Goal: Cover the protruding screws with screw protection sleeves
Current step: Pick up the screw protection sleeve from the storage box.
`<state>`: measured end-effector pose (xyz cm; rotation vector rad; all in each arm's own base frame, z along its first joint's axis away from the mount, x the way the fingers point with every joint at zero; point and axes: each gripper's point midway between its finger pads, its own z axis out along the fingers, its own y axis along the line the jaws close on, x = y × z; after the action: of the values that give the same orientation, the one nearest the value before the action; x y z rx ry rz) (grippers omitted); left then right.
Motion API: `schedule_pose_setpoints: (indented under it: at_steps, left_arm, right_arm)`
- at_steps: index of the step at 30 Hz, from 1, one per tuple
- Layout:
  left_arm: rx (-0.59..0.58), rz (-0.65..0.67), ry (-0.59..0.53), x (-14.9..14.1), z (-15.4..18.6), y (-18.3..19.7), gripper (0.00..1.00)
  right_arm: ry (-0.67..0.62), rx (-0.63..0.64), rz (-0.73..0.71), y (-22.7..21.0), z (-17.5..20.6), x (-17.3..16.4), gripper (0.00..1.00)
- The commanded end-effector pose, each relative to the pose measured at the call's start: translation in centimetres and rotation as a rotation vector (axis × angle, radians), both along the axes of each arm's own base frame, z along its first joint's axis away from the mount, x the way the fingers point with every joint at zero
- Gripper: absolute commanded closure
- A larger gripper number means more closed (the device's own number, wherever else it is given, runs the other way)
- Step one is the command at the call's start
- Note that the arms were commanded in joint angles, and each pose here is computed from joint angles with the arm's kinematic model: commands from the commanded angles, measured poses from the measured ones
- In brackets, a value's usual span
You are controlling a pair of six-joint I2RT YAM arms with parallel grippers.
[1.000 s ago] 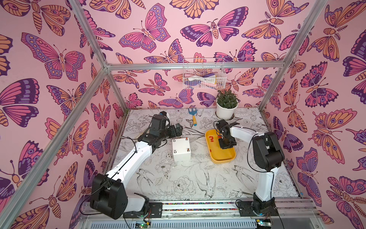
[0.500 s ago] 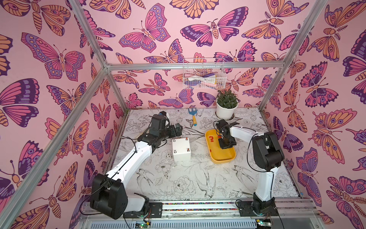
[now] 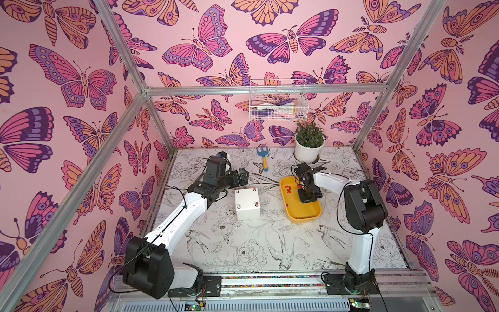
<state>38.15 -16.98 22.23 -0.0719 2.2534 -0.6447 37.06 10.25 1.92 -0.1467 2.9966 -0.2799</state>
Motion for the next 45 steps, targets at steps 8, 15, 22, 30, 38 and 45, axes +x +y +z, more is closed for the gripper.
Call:
schedule_pose_setpoints:
  at_steps: [8, 15, 22, 30, 38, 45]
  left_arm:
    - [-0.031, -0.045, -0.015, 1.0, 0.3, -1.1, 0.0]
    - [-0.042, -0.12, -0.026, 1.7, 0.7, -3.2, 0.0]
    - [-0.081, -0.224, -0.034, 2.2, 0.5, -6.5, 0.0]
    - [-0.109, -0.344, -0.035, 2.5, -0.7, -11.0, 0.0]
    - [-0.125, -0.423, -0.024, 2.7, -1.3, -14.3, 0.0]
    - [-0.096, -0.457, -0.015, 2.9, -2.1, -15.6, 0.0]
  right_arm:
    - [-0.018, 0.052, 0.0, 0.4, 0.5, 0.1, 0.91]
    - [-0.052, 0.119, -0.003, 1.2, 2.6, -0.1, 0.91]
    - [-0.079, 0.223, 0.01, 2.5, 5.1, -0.8, 0.91]
    - [-0.113, 0.367, 0.092, 4.5, 8.1, -2.1, 0.9]
    - [-0.171, 0.519, 0.174, 6.7, 11.3, -2.8, 0.9]
    - [-0.198, 0.613, 0.219, 8.1, 12.7, -3.2, 0.9]
